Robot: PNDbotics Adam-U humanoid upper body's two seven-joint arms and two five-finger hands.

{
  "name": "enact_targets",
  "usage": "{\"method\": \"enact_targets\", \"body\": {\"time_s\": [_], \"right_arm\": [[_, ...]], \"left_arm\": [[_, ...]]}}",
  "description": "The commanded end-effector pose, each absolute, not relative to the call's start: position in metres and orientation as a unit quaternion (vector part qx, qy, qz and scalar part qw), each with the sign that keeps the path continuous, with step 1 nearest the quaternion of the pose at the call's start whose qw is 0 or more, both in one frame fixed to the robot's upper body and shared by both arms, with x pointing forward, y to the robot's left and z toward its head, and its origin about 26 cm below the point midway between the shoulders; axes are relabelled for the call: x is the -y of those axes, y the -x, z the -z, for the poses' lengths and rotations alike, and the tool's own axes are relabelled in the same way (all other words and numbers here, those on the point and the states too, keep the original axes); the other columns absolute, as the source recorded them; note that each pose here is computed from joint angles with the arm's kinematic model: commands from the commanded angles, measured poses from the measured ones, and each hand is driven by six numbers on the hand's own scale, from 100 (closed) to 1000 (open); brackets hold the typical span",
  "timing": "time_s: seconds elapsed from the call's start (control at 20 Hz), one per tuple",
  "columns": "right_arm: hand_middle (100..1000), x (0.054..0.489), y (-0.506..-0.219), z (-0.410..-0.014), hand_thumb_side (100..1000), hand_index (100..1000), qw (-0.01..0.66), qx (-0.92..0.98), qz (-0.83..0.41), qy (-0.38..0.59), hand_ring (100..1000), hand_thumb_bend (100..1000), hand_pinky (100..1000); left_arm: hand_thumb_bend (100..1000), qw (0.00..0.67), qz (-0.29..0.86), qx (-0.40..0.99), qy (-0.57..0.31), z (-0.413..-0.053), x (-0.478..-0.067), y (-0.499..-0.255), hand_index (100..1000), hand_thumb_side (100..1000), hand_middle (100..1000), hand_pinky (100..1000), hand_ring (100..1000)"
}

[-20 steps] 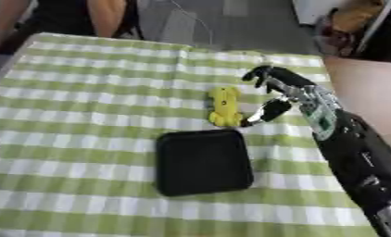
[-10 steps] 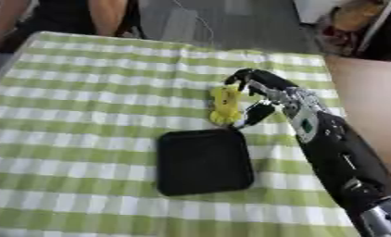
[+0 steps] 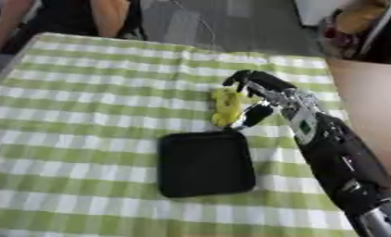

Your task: Pick up objects on the table and place them in the box.

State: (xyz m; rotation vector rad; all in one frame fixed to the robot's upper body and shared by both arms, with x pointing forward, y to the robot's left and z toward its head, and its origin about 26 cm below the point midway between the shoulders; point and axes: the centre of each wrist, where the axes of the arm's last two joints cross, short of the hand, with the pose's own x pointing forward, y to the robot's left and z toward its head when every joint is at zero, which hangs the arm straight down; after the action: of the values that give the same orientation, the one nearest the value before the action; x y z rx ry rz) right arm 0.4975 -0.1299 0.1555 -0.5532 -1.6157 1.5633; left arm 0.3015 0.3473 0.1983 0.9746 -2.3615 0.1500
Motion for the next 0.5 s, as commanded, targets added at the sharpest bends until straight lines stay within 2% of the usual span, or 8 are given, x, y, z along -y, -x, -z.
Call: {"method": "enact_targets", "body": {"time_s": [0.05,0.5], "right_arm": [[813,0.1283,-0.5011,-0.1833,387,863,0.378,0.652,-0.612,0.240,733,888,592],[807,0.1380,-0.5043,-0.1915,390,858,0.382,0.653,-0.597,0.266,726,890,584]], "left_arm": [[343,0.274,-0.050,0.891,-0.359,-0.2073,-0.3455,-0.3016,876,833,751,499,578],[342,0.267,-0.047,0.899,-0.343,-0.2130,-0.3385,-0.3043,876,833,752,500,580]]}}
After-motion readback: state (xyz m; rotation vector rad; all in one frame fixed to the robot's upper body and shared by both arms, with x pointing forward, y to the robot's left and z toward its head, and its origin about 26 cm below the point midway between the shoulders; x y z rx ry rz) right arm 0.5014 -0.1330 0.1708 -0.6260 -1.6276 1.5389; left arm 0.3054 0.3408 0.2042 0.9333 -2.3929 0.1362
